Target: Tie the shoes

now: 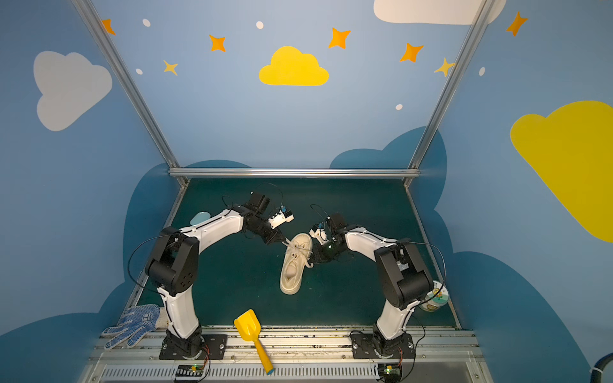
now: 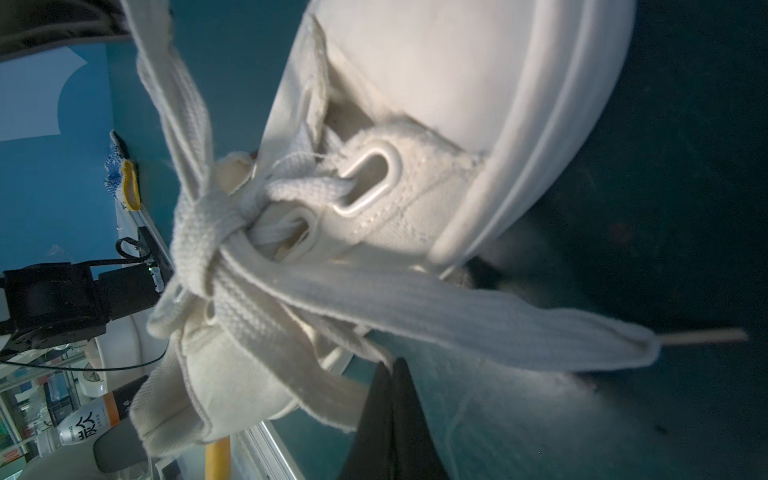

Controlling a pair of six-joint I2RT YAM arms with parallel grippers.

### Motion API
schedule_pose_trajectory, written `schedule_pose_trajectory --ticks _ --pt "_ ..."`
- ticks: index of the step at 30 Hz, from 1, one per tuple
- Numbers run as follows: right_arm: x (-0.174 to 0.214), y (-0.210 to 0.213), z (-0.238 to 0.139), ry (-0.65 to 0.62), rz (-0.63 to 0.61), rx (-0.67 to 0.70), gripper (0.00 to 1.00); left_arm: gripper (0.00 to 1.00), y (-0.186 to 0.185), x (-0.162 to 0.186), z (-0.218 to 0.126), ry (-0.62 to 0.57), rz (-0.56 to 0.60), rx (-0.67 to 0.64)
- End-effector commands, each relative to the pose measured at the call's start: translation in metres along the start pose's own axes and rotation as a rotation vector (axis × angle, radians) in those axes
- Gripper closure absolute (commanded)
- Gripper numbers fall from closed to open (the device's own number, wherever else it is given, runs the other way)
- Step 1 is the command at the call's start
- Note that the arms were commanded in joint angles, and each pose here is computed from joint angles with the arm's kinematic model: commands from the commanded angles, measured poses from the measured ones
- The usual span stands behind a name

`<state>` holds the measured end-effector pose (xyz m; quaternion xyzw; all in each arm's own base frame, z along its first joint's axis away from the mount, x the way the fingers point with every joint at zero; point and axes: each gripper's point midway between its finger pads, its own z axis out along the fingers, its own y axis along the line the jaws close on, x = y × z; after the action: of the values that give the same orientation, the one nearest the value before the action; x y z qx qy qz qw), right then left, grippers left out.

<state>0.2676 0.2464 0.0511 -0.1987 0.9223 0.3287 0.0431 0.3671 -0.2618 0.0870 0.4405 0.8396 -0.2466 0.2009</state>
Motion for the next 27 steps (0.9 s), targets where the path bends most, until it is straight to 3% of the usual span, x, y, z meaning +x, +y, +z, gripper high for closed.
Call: schedule_pose_trajectory --ticks 1,27 --pt "0.015 -0.012 -0.002 0.057 0.059 0.070 1.00 0.97 0.017 -0.006 -0.018 -0.012 0.006 -0.102" --pt "0.032 -0.042 0.000 0.130 0.182 0.134 1.00 0.97 0.055 0.008 -0.024 0.035 -0.090 -0.224"
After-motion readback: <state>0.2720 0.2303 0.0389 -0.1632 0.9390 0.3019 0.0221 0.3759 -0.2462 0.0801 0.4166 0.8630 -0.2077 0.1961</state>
